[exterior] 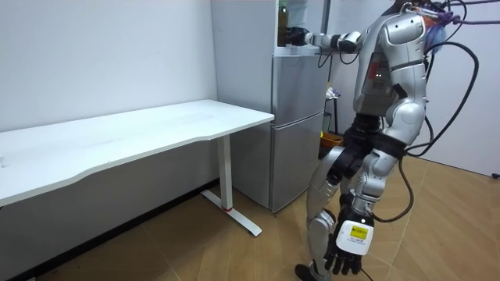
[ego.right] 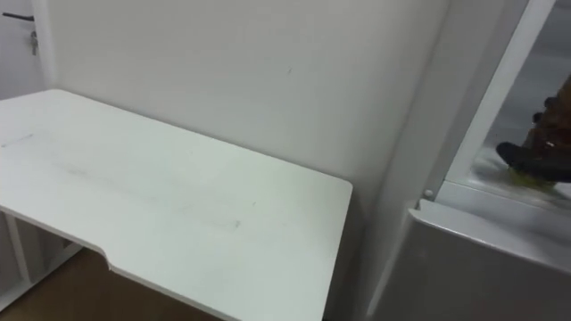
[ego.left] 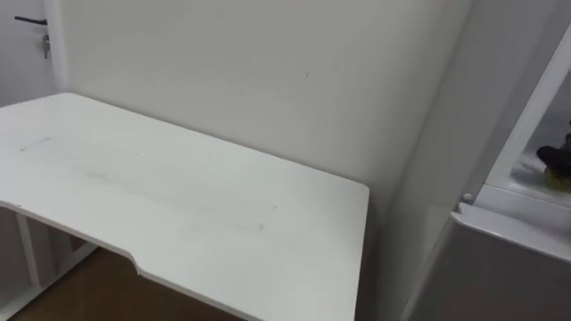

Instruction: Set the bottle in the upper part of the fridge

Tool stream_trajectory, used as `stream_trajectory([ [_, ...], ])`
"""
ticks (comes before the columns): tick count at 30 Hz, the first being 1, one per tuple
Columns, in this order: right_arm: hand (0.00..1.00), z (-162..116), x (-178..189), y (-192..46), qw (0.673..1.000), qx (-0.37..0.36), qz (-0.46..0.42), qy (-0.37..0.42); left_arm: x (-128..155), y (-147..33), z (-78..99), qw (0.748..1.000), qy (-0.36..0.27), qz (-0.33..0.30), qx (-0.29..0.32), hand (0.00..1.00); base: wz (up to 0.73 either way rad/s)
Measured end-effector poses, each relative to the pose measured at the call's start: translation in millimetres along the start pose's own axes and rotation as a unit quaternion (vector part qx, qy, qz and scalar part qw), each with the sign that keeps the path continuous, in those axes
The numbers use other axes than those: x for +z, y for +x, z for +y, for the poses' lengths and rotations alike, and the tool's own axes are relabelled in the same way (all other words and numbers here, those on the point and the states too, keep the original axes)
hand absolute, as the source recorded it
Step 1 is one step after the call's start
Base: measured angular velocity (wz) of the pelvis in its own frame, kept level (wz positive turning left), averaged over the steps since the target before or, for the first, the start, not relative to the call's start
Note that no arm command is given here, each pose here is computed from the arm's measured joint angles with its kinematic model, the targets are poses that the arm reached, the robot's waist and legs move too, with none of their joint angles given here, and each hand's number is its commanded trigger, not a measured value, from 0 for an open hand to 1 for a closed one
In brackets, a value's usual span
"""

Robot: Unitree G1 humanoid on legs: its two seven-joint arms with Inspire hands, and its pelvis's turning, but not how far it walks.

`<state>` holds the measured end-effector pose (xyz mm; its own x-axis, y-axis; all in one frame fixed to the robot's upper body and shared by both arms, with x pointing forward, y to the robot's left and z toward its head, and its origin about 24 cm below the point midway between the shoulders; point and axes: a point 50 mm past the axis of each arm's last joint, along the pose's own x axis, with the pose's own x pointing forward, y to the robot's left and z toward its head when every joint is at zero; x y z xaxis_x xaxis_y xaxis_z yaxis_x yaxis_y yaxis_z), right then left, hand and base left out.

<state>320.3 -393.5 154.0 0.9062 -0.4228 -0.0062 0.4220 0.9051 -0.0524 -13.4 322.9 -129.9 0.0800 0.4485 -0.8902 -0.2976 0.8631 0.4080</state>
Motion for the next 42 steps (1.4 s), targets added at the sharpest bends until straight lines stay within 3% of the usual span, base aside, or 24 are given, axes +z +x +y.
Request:
stream_trajectory([
  [4, 0.00, 1, 0, 0, 0.999, 0.017, 0.015, -0.042, 1, -0.3, 2.9, 1.000, 0.001, -0.002, 0.003, 0.00, 0.00],
  [27, 0.00, 0, -3, -1, 0.998, 0.012, 0.021, -0.058, 14, -0.5, -0.8, 1.000, 0.002, -0.026, -0.010, 0.00, -0.01],
  [42, 0.00, 22, 7, -7, 0.997, 0.020, -0.030, -0.072, 7, -2.7, 1.3, 1.000, 0.001, -0.029, -0.001, 0.00, -0.04],
])
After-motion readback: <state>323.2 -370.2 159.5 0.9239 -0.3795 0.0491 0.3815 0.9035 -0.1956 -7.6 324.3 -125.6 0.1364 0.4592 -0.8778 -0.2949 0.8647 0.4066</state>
